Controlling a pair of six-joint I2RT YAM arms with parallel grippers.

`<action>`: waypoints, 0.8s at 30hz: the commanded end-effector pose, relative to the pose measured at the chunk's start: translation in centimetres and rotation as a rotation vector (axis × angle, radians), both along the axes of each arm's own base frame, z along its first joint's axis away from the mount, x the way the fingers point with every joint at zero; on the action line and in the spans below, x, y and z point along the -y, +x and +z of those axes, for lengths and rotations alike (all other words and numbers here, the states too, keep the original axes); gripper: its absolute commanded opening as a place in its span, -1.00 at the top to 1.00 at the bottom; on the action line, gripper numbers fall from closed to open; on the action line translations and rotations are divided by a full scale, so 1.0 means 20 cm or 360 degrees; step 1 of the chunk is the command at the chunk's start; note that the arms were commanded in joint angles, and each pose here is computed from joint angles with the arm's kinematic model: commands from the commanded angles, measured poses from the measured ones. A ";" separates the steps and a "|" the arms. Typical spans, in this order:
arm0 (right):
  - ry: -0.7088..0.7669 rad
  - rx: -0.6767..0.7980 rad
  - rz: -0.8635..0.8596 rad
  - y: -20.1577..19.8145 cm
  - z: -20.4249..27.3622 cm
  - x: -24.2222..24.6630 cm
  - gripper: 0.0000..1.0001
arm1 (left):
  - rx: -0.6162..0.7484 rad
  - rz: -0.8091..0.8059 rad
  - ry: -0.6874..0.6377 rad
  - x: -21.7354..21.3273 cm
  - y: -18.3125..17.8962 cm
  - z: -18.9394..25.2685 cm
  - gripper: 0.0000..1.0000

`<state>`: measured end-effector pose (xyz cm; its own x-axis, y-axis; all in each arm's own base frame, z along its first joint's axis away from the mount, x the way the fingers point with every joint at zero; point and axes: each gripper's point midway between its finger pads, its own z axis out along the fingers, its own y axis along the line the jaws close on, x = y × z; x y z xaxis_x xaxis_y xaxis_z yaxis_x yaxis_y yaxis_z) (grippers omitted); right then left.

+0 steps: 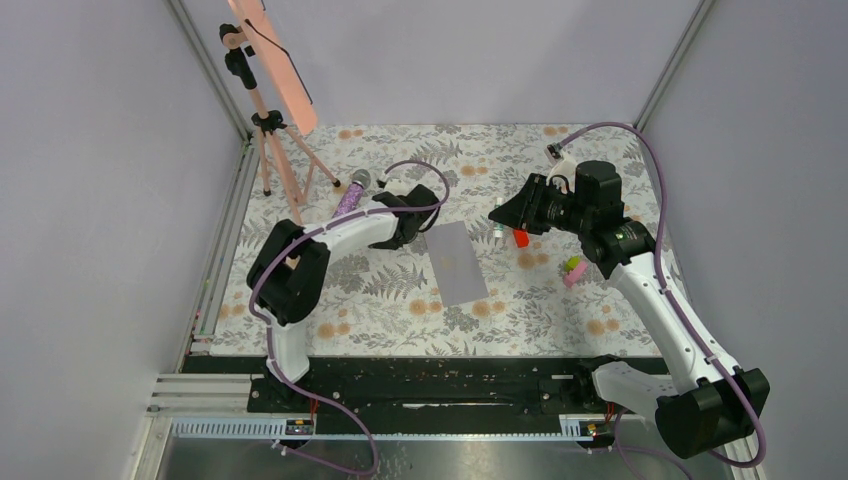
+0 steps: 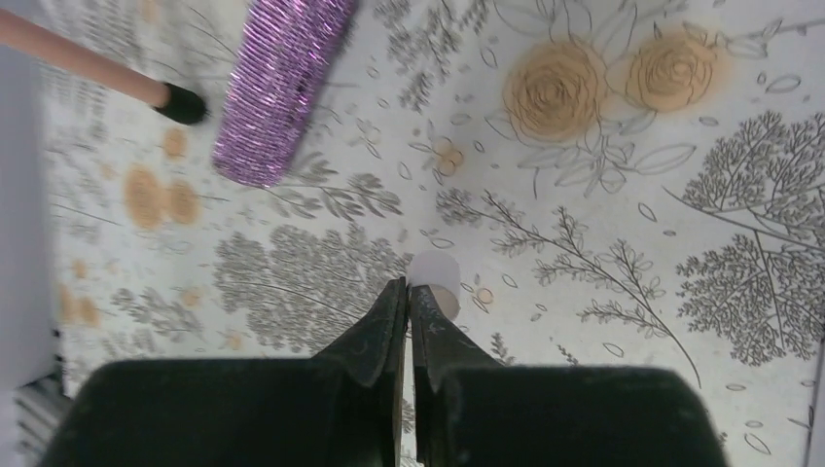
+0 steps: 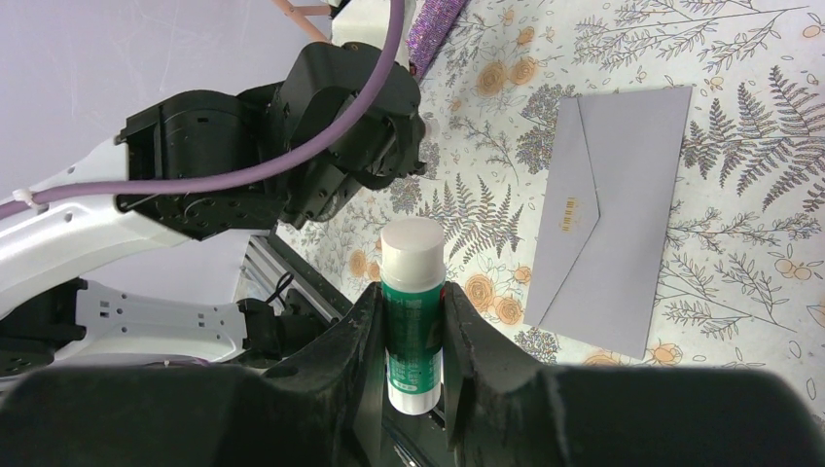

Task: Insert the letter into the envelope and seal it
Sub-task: Adjust the solid glue cap at the center of the board.

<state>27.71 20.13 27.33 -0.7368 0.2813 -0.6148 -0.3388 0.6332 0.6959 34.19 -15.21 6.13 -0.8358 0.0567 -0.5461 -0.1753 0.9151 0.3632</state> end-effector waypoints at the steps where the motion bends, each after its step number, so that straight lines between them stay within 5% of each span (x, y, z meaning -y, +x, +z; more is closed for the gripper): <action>1: 0.0043 0.0079 0.0048 0.01 0.07 -0.02 1.00 | 0.0285 -0.0032 0.0368 0.00 0.08 0.20 1.00; 7: 0.0045 0.0077 0.0056 0.01 0.08 -0.03 1.00 | 0.0173 -0.0106 0.0602 0.04 0.03 0.06 0.99; 15: 0.0046 0.0068 0.0059 0.01 0.07 -0.03 1.00 | 0.0052 -0.0166 0.0661 0.09 -0.03 -0.05 0.98; 24: 0.0045 0.0074 0.0045 0.01 0.07 -0.02 1.00 | -0.0095 -0.0220 0.0593 0.13 -0.09 -0.16 0.64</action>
<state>27.61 20.43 27.01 -0.7526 0.2692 -0.6009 -0.3404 0.6222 0.7050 32.38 -16.58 3.06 -0.8319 0.3610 -0.4215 -0.0496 0.7081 0.7044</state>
